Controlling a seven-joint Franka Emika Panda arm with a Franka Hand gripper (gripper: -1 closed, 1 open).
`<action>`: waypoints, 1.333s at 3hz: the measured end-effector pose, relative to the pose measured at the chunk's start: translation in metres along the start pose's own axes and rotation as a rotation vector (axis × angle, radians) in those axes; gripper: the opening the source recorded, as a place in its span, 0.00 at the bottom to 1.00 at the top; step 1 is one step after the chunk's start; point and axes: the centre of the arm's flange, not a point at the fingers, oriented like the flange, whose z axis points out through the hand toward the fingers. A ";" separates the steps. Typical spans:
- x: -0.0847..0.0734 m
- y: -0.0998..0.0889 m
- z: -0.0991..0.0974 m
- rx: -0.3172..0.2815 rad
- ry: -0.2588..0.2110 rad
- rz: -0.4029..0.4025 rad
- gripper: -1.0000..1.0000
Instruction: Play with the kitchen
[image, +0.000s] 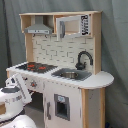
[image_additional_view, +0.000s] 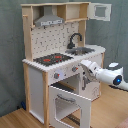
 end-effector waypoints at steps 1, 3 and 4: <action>0.005 -0.005 0.017 0.015 0.013 0.016 1.00; 0.001 -0.012 0.037 0.075 0.086 0.006 1.00; -0.003 -0.013 0.056 0.074 0.064 -0.007 1.00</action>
